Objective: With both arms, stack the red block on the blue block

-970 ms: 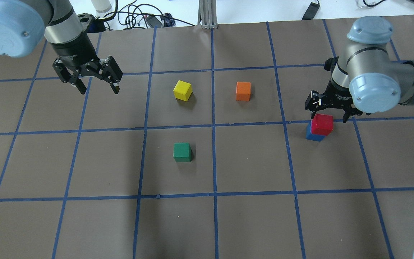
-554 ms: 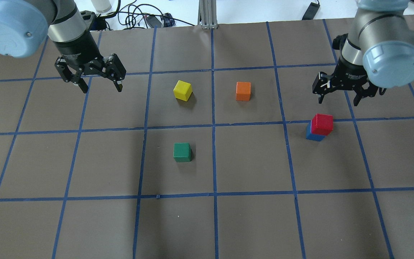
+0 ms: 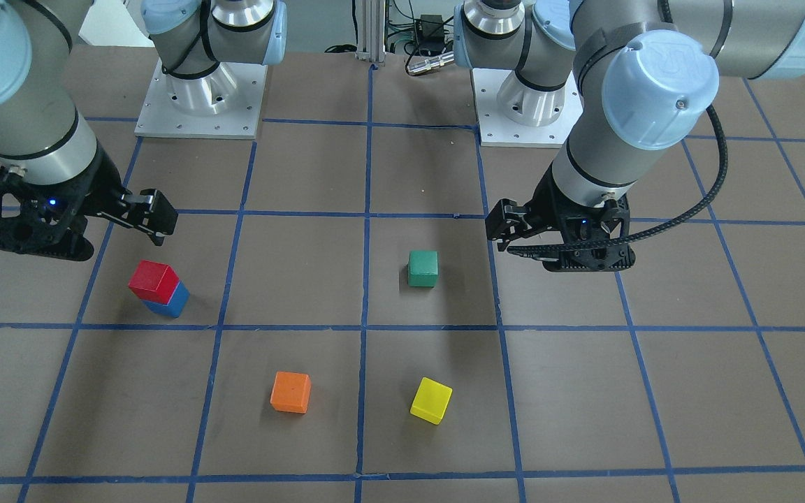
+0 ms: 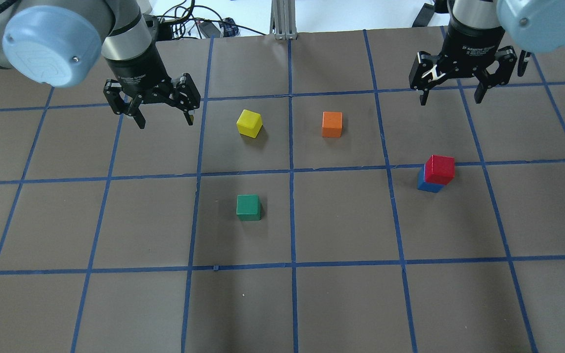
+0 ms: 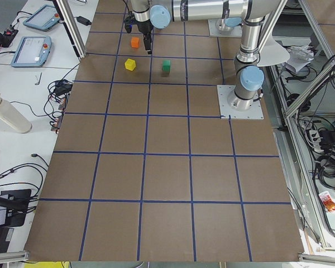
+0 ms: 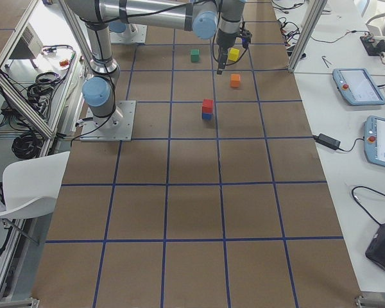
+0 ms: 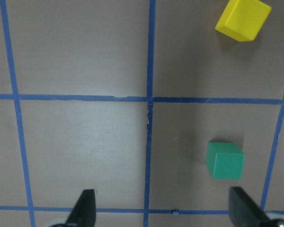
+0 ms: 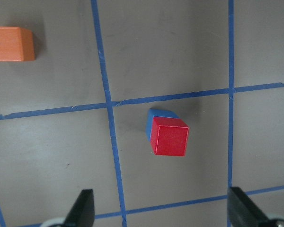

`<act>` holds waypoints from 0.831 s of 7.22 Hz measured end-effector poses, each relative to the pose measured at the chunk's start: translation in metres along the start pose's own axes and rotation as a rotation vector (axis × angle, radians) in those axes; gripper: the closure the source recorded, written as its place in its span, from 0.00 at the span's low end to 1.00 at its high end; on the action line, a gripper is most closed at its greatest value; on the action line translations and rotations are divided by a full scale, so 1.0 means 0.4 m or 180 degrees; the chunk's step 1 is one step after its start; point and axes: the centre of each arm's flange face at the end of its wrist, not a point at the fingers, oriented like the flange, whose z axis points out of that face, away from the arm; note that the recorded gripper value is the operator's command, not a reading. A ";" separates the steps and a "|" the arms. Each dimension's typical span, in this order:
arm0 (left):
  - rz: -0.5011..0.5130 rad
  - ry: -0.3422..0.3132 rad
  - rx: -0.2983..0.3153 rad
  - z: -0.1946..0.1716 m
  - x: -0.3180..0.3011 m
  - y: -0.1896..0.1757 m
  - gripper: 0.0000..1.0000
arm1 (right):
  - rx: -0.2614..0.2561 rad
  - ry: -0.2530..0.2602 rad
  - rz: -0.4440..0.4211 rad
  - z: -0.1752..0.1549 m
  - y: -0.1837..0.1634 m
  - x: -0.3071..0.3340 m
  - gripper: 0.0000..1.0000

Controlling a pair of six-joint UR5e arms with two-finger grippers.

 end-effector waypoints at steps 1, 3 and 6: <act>0.0022 0.0005 -0.0011 0.005 0.005 0.000 0.00 | 0.0010 -0.0064 -0.0054 -0.037 0.029 -0.021 0.00; 0.0044 0.0016 -0.0009 -0.001 -0.004 0.003 0.00 | 0.0004 -0.0232 -0.0081 -0.057 0.058 -0.050 0.00; 0.0134 -0.0014 -0.0040 -0.038 -0.011 0.045 0.00 | -0.0059 -0.0368 -0.0118 -0.030 0.085 -0.077 0.00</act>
